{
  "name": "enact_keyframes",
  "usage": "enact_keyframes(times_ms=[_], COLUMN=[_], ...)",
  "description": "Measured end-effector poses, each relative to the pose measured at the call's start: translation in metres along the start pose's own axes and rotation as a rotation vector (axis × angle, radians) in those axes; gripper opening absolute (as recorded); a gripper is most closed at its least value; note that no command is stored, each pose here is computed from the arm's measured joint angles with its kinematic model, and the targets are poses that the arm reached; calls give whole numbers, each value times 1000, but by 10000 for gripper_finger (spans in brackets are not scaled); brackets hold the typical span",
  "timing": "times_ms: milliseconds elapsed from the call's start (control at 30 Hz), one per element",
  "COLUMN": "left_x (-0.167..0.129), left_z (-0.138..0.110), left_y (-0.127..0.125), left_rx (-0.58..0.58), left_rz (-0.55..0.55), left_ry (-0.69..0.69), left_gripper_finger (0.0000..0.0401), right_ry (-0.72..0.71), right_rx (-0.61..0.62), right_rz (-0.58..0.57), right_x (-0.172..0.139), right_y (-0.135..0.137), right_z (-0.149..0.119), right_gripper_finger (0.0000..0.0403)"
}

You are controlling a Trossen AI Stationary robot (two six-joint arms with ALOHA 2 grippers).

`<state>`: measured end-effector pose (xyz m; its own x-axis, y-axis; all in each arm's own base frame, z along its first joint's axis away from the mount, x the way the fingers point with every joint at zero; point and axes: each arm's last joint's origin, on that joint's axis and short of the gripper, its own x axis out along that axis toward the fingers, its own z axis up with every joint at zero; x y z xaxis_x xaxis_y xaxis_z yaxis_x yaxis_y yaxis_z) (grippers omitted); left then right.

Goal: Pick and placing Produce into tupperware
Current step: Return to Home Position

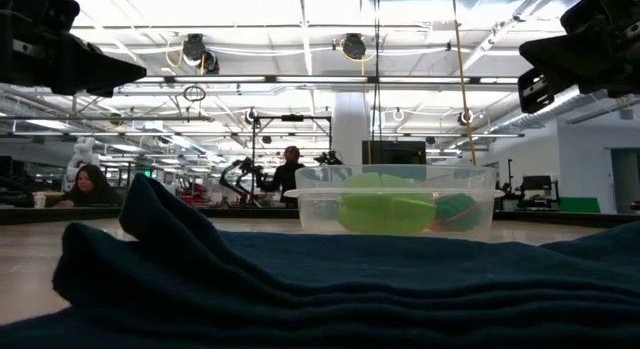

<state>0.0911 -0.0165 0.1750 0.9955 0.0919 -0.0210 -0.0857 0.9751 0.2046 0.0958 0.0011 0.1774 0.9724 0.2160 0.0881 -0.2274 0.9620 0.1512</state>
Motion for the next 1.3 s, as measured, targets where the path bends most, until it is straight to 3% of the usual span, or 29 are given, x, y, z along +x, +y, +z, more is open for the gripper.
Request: enact_keyframes(times_ms=[1300], left_x=[0], left_z=[0], left_y=[0], left_rx=[-42], left_rz=[3], left_ry=[1], left_gripper_finger=[31], right_ry=[2], right_rx=[18], right_rz=[-1], right_x=[0], right_y=[0], right_z=[0], right_gripper_finger=[0])
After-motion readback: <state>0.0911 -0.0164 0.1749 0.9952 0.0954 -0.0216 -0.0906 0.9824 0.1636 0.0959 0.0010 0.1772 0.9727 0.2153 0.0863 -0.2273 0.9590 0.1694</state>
